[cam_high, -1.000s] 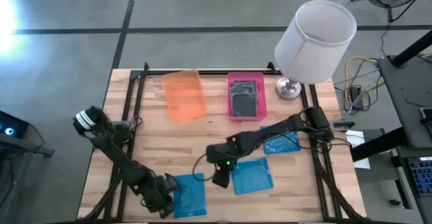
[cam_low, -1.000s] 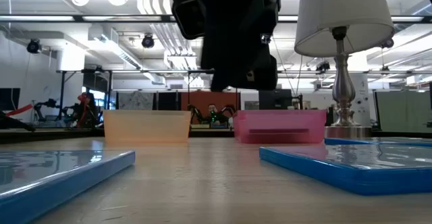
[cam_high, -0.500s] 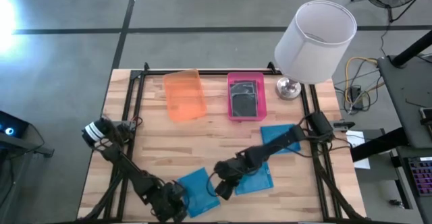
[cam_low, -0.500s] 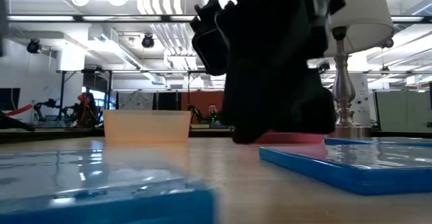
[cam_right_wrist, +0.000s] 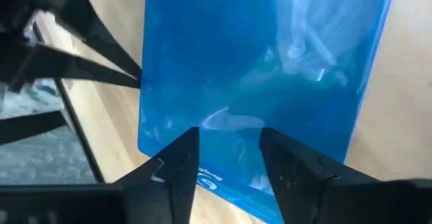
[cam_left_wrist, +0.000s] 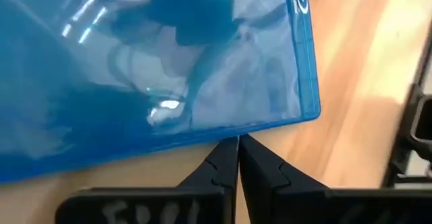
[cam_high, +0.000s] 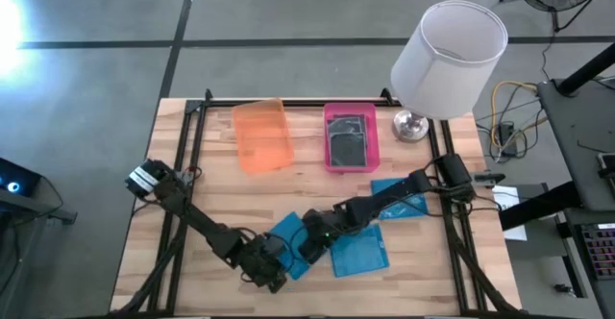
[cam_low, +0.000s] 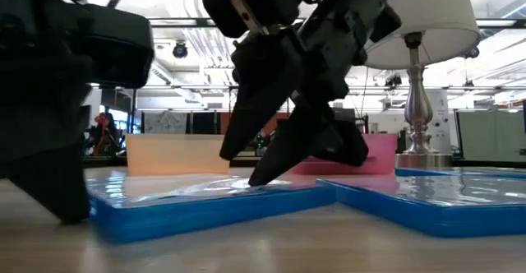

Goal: Pick & place jewel cases by type
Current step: Put the bottom left blue CD case into the orange bin

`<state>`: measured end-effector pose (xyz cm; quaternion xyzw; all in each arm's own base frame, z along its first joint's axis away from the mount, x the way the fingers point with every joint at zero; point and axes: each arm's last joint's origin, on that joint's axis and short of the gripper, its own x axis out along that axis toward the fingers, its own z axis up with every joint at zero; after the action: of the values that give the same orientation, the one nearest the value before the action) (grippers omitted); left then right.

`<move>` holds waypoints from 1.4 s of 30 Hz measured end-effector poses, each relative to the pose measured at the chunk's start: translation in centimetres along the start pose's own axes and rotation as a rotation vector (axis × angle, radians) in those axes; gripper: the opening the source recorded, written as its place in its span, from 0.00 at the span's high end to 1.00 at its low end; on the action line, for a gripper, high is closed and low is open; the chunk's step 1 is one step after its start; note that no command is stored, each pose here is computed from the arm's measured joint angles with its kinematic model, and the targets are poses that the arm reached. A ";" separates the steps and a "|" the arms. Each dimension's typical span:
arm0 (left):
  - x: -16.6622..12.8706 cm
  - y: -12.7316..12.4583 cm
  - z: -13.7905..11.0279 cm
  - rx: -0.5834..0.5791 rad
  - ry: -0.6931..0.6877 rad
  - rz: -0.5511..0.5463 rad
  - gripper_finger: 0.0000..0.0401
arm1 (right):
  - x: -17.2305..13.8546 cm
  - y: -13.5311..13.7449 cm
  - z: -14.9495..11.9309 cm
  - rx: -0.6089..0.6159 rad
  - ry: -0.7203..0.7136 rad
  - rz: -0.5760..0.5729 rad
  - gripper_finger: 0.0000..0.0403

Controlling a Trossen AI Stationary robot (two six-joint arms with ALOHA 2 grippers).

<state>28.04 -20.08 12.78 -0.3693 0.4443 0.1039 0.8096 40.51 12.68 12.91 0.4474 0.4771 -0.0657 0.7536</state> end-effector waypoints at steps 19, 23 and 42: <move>-2.9 2.3 -0.4 -0.161 -0.124 0.033 1.00 | -3.7 -2.4 4.3 -0.054 -0.043 -0.129 0.43; -2.2 2.5 -0.6 -0.201 -0.130 -0.033 1.00 | -2.0 -2.9 4.4 -0.057 0.003 -0.091 0.42; -1.6 3.8 0.1 -0.194 -0.118 -0.005 1.00 | -0.4 -0.1 5.3 -0.195 0.094 0.311 0.45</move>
<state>25.29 -17.04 12.13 -0.4402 0.3829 0.1661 0.7950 43.76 8.59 13.87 0.4431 0.4408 0.1193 0.7715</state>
